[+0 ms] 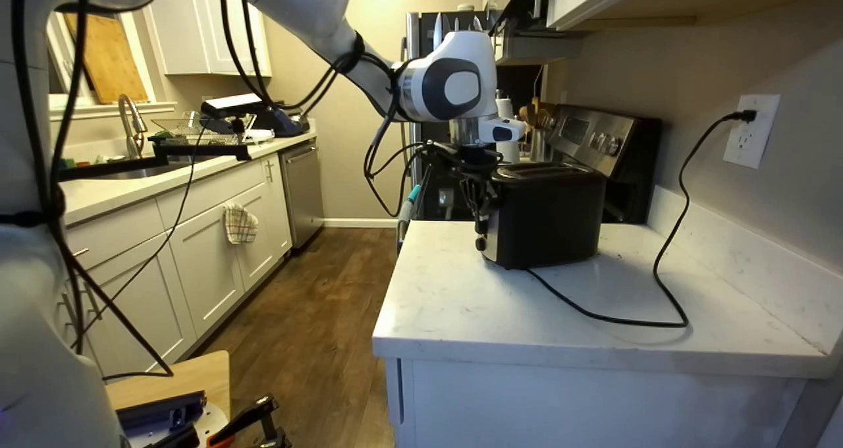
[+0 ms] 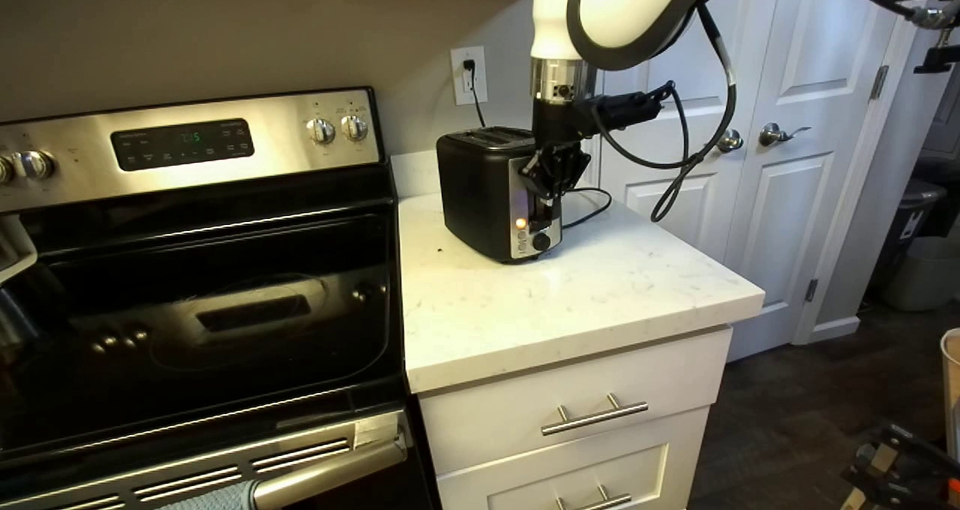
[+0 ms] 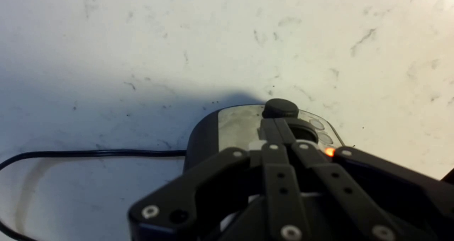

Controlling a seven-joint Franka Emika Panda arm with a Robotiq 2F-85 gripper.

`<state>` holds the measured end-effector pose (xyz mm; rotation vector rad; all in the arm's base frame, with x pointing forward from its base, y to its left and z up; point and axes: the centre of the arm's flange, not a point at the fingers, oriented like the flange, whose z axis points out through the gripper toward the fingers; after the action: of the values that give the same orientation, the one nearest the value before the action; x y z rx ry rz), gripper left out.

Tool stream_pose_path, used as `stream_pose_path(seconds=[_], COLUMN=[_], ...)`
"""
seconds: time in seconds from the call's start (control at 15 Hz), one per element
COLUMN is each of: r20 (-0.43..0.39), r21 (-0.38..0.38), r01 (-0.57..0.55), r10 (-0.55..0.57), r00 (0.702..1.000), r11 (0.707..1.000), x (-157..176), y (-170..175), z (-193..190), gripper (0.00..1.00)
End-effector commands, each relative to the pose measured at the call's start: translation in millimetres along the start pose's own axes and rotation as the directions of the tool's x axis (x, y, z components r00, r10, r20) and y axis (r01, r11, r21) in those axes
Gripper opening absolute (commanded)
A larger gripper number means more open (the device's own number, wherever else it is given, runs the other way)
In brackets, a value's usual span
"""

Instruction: Press down on the toaster lever

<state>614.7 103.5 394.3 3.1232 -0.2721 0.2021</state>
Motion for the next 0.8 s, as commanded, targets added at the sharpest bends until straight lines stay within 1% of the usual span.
stream_pose_path(seconds=[0.0,0.47,0.73], r20=[-0.003,0.003,-0.019], r21=[0.003,0.001,0.002], r01=[0.025,0.024,0.016], r10=[-0.025,-0.024,-0.016], r00=[1.000,1.000,1.000], r11=[1.000,1.000,1.000], x=[1.5,1.5,-0.6], y=[-0.4,-2.4,1.0], z=[43.1,42.5,22.7], gripper=[0.00,0.00,0.00])
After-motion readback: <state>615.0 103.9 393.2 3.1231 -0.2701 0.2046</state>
